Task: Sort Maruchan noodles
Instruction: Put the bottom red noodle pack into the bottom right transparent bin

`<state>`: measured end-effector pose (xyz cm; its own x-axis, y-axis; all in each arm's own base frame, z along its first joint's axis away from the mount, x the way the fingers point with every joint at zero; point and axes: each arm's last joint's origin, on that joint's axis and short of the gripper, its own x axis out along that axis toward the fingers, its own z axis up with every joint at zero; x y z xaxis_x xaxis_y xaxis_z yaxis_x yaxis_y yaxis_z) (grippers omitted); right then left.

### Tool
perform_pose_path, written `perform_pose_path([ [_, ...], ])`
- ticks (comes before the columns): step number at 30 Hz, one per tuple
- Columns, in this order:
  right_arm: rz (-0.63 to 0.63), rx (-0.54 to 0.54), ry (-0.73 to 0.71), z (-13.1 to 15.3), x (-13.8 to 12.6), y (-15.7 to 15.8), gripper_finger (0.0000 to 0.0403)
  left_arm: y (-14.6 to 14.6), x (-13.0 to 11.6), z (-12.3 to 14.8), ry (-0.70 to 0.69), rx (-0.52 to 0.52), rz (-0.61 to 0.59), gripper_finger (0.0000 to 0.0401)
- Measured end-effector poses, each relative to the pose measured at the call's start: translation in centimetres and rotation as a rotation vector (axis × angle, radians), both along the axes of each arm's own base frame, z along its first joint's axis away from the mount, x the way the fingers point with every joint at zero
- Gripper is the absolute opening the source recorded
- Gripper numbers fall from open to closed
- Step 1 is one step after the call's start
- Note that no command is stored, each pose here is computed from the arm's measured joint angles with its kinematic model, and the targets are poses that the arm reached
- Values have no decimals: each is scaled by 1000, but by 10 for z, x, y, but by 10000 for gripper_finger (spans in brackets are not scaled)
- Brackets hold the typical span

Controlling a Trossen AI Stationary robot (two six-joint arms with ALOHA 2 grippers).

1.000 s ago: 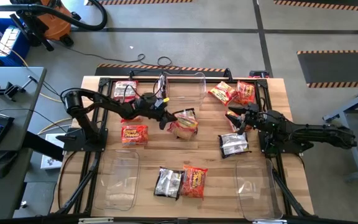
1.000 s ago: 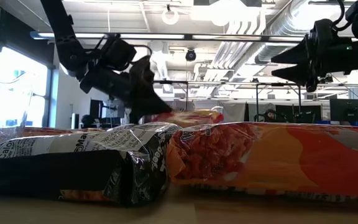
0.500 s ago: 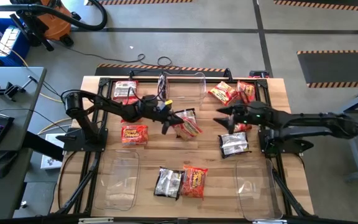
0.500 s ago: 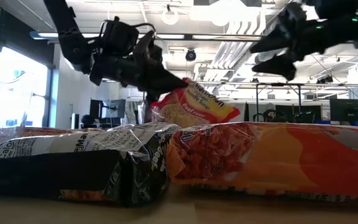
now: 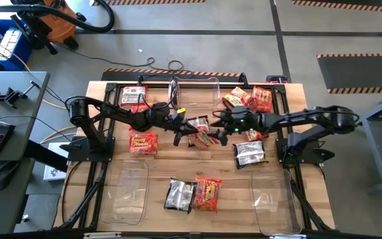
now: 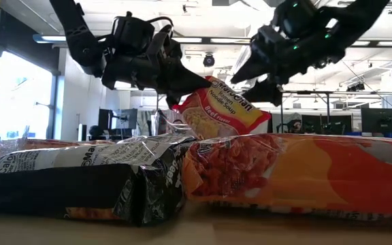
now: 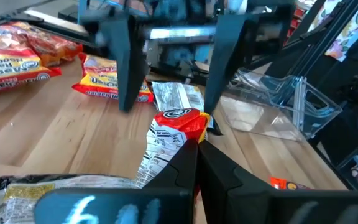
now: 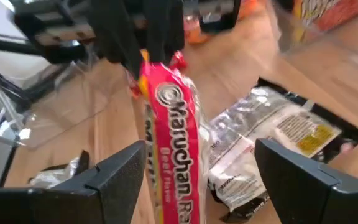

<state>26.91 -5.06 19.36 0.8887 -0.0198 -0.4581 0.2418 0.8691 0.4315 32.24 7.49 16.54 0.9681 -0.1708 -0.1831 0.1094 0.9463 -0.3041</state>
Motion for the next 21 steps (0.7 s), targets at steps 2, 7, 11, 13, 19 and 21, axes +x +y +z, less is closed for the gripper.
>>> perform_pose_path([
  [2, 27, 42, -13, -5, 8, 0, 288, 0, 0, 1, -9, 9, -1, 0],
  [7, 45, 93, -25, -18, 23, 0, 288, 1, 0, 2, -21, 28, -2, 0],
  [11, 64, 122, -37, -23, 32, 0, 288, 1, 1, 4, -44, 49, -4, 0],
  [13, 62, 134, -29, -26, 35, 1, 282, 1, 1, 4, -46, 57, -6, 0],
  [19, 60, 146, -38, -21, 43, 5, 202, 1, 0, 4, -47, 49, -5, 1],
  [21, 63, 144, -41, -18, 45, 6, 161, 1, 0, 4, -44, 26, -2, 5],
])
